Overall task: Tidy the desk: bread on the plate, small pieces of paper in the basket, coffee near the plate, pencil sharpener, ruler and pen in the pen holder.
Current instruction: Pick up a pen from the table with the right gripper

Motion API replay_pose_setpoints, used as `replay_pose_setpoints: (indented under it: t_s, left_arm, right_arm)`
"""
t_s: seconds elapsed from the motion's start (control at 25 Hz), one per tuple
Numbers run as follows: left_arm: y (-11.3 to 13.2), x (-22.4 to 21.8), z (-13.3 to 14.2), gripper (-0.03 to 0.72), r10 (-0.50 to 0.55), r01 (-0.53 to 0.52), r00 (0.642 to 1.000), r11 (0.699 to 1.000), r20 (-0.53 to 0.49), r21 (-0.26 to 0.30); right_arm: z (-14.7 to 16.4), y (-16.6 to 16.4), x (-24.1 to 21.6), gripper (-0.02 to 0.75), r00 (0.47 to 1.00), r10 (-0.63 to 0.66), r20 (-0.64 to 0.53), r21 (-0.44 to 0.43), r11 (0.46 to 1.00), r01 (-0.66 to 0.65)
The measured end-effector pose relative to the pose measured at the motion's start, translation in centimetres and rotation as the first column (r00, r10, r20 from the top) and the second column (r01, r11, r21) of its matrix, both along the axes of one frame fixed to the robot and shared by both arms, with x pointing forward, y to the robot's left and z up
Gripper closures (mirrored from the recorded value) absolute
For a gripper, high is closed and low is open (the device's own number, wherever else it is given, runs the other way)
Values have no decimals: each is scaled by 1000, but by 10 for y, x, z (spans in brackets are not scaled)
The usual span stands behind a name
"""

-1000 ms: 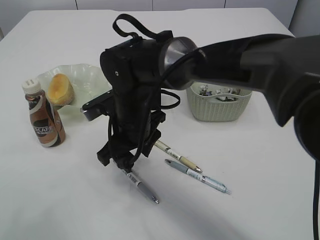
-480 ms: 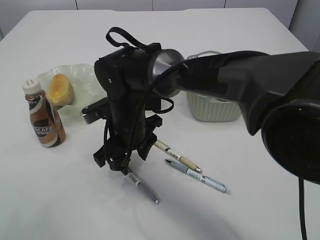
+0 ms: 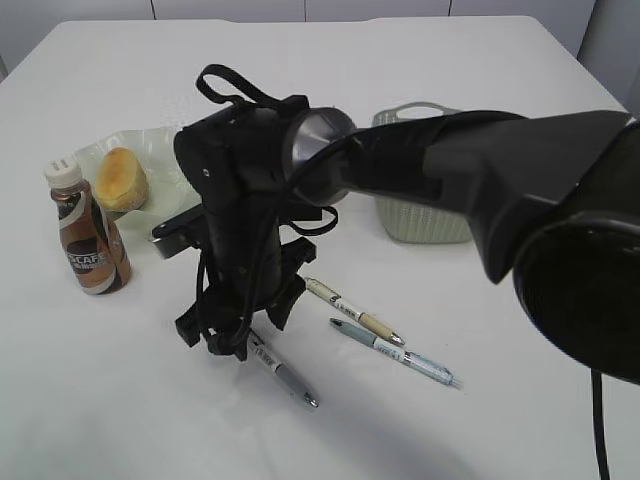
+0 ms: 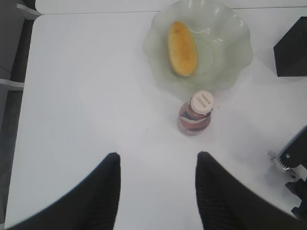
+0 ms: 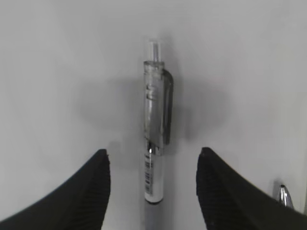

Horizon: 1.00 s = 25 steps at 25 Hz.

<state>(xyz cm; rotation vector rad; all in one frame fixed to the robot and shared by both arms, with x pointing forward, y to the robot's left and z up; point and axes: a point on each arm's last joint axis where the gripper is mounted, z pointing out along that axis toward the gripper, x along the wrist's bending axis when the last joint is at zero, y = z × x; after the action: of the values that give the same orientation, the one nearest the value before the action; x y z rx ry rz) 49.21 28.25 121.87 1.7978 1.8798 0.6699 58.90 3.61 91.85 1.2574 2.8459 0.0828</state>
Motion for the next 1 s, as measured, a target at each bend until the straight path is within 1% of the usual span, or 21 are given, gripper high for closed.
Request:
replay_pose_setpoints:
  t_s: [0.32,0.6,1.0]
  left_arm:
    - [0,0,0,317,0,0,1000,1000,0,0]
    - [0,0,0,317,0,0,1000,1000,0,0]
    - [0,0,0,317,0,0,1000,1000,0,0]
  right_arm:
    - [-1,0,0,318,1000,7,10,-13,1000,-7]
    - [-15,0,0,317,1000,7,-8,-38,999,-7]
    - [-23,0,1,317,1000,6,-16,-51,999,-7]
